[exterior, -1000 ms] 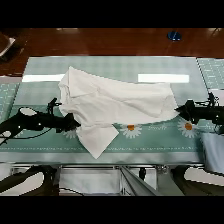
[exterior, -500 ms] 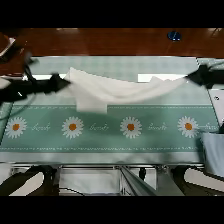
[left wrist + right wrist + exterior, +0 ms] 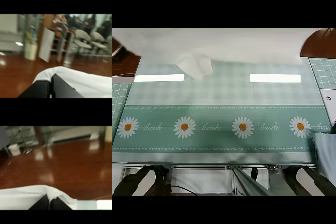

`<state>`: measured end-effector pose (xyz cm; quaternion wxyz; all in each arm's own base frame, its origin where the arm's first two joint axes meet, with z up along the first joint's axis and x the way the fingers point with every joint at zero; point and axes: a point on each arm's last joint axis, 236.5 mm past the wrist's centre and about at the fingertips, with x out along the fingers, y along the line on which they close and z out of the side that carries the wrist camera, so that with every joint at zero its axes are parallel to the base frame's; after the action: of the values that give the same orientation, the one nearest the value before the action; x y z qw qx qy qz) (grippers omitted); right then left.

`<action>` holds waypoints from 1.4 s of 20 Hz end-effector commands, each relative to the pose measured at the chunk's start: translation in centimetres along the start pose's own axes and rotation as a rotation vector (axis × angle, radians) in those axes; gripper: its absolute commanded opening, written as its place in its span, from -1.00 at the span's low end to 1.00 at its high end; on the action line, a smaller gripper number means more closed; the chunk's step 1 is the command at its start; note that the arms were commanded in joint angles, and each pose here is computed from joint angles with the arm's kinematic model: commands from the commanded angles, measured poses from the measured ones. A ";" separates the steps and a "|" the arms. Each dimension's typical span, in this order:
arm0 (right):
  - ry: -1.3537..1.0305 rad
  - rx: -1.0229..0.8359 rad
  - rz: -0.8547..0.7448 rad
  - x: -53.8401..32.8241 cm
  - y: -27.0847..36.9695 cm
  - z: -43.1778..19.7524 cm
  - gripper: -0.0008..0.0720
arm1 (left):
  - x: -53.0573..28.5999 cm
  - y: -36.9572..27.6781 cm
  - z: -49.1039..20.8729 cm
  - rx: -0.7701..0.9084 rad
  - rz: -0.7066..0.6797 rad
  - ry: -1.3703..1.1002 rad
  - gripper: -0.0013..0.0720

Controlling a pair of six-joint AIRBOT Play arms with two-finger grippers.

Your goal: Fold the shirts.

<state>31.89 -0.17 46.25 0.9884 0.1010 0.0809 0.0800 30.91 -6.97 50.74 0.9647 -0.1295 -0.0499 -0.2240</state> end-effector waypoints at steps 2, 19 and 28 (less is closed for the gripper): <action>-0.121 -0.148 -0.165 -10.7 3.5 1.4 -0.88 | -9.6 -2.7 5.0 0.302 0.287 -0.112 -0.92; 0.348 0.130 -0.069 -4.1 -0.4 -19.5 -0.88 | -6.6 12.3 -24.0 -0.130 0.484 0.514 -0.92; 0.529 0.475 -0.034 14.2 -12.6 -31.3 -0.88 | 9.9 19.1 -41.0 -0.341 0.415 0.694 -0.92</action>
<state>36.95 -2.13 16.57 0.9043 0.2489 0.3393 0.0714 44.74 -3.75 13.03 0.9249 -0.1907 0.3240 -0.0565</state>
